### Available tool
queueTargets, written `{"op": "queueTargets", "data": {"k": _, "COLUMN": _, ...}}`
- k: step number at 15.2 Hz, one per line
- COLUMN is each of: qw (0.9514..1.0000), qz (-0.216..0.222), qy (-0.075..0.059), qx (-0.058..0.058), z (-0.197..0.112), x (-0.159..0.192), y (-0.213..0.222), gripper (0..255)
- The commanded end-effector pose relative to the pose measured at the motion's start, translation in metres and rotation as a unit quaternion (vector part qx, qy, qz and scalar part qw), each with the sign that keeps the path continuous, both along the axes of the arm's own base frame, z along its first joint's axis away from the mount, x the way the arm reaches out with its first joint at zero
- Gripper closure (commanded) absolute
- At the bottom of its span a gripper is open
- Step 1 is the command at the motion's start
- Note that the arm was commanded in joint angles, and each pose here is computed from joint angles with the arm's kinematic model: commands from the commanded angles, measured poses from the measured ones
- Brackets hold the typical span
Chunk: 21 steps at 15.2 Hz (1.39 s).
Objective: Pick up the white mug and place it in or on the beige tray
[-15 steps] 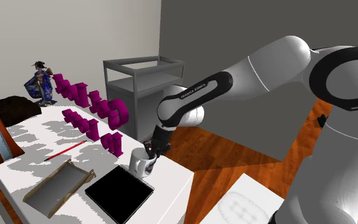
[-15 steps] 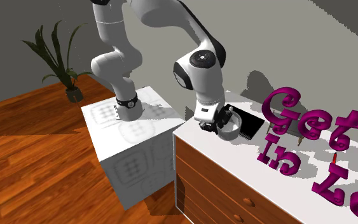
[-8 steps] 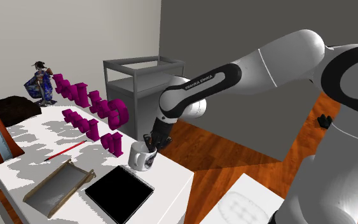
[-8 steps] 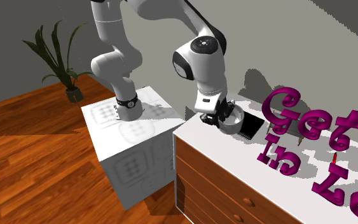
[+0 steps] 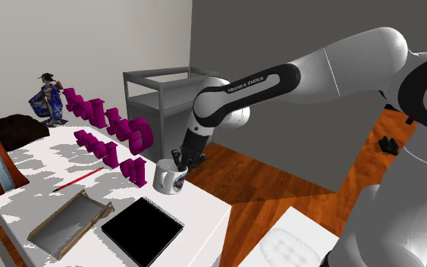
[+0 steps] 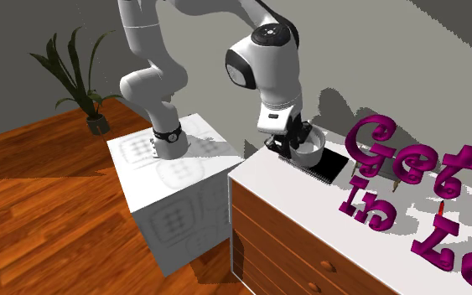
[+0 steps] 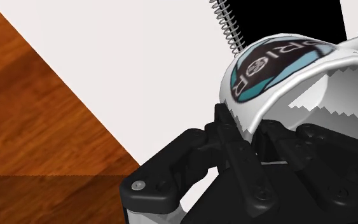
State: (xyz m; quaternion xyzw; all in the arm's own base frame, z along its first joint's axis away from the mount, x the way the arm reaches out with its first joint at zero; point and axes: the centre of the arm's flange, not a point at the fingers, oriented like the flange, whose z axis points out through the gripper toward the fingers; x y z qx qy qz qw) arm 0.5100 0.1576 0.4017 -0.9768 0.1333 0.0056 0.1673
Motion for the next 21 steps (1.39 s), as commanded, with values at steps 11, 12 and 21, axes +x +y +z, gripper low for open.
{"op": "queueTargets", "data": {"k": 11, "qw": 1.0, "qz": 0.0, "qy": 0.0, "qx": 0.0, "z": 0.038, "x": 0.02, "y": 0.05, "gripper": 255}}
{"op": "queueTargets", "data": {"k": 12, "qw": 1.0, "qz": 0.0, "qy": 0.0, "qx": 0.0, "z": 0.038, "x": 0.025, "y": 0.062, "gripper": 255}}
{"op": "queueTargets", "data": {"k": 21, "qw": 1.0, "qz": 0.0, "qy": 0.0, "qx": 0.0, "z": 0.039, "x": 0.068, "y": 0.173, "gripper": 255}}
